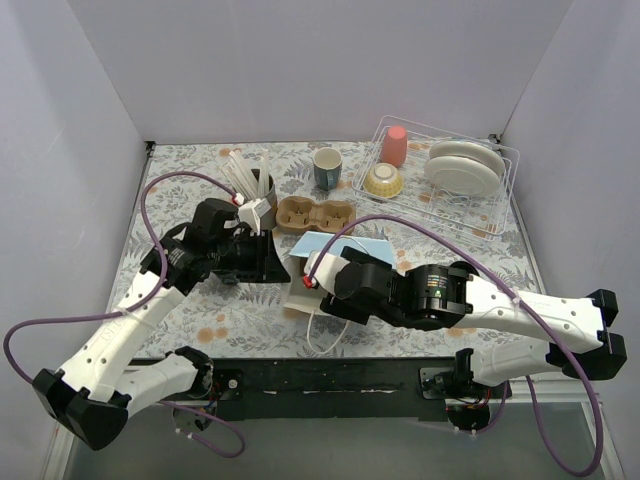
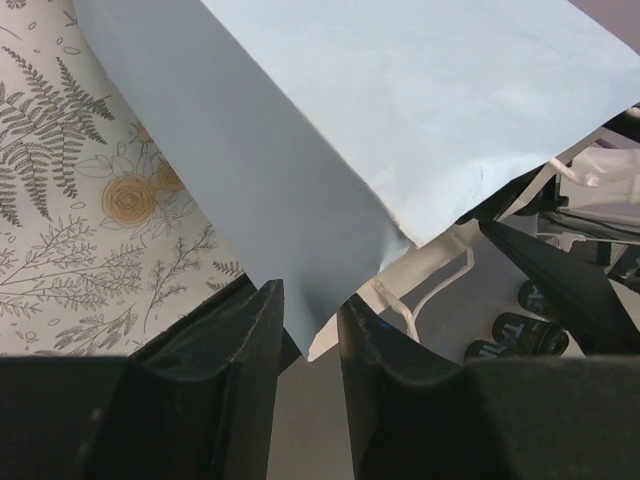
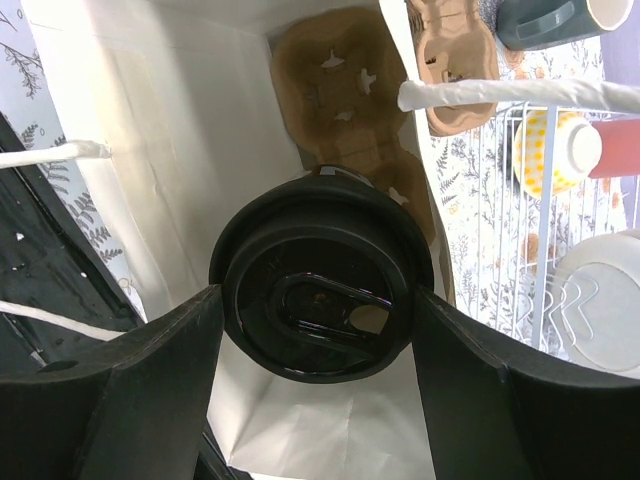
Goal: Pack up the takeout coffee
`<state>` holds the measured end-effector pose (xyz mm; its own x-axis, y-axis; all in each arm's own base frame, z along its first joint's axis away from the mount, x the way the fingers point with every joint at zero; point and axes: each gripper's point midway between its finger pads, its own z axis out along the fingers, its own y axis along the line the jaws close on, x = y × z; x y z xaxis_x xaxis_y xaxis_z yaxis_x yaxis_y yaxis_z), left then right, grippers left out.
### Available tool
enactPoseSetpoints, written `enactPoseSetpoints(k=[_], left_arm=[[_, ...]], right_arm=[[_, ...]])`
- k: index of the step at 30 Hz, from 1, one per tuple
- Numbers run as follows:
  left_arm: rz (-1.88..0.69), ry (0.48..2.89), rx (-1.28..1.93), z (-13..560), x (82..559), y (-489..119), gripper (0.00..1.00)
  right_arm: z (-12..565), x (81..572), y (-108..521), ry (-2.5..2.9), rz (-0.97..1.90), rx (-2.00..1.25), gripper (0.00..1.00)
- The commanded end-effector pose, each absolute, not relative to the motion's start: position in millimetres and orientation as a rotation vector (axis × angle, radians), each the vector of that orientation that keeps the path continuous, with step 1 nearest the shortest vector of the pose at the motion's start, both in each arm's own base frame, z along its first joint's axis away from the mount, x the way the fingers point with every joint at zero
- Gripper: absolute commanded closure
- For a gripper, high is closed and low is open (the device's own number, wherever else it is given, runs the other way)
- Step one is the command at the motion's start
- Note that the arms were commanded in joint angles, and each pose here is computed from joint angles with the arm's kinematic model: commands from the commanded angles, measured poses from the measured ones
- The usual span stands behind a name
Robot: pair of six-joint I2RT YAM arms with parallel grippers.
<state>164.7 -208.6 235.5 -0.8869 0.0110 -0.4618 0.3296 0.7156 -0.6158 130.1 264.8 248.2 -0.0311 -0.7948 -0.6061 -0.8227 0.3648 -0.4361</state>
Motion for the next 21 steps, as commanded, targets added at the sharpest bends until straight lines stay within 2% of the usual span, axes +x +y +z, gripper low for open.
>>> enactPoseSetpoints(k=[1, 4, 5, 7, 16, 21], left_arm=[[-1.068, 2.429, 0.285, 245, 169, -217, 0.77], [-1.074, 2.411, 0.298, 245, 172, -220, 0.83], [-1.081, 2.406, 0.302, 245, 173, -221, 0.91], [-1.098, 2.392, 0.313, 246, 174, -223, 0.99], [-1.138, 2.376, 0.357, 246, 172, -228, 1.00], [-1.148, 2.377, 0.379, 244, 169, -228, 1.00]], right_arm=[[263, 132, 279, 1.756, 0.083, -1.390, 0.71], [261, 130, 285, 1.747, 0.114, -1.404, 0.71], [261, 127, 289, 1.735, 0.135, -1.422, 0.71], [258, 125, 296, 1.708, 0.160, -1.449, 0.71], [238, 151, 297, 1.602, -0.036, -1.554, 0.71], [234, 171, 290, 1.585, -0.050, -1.526, 0.72]])
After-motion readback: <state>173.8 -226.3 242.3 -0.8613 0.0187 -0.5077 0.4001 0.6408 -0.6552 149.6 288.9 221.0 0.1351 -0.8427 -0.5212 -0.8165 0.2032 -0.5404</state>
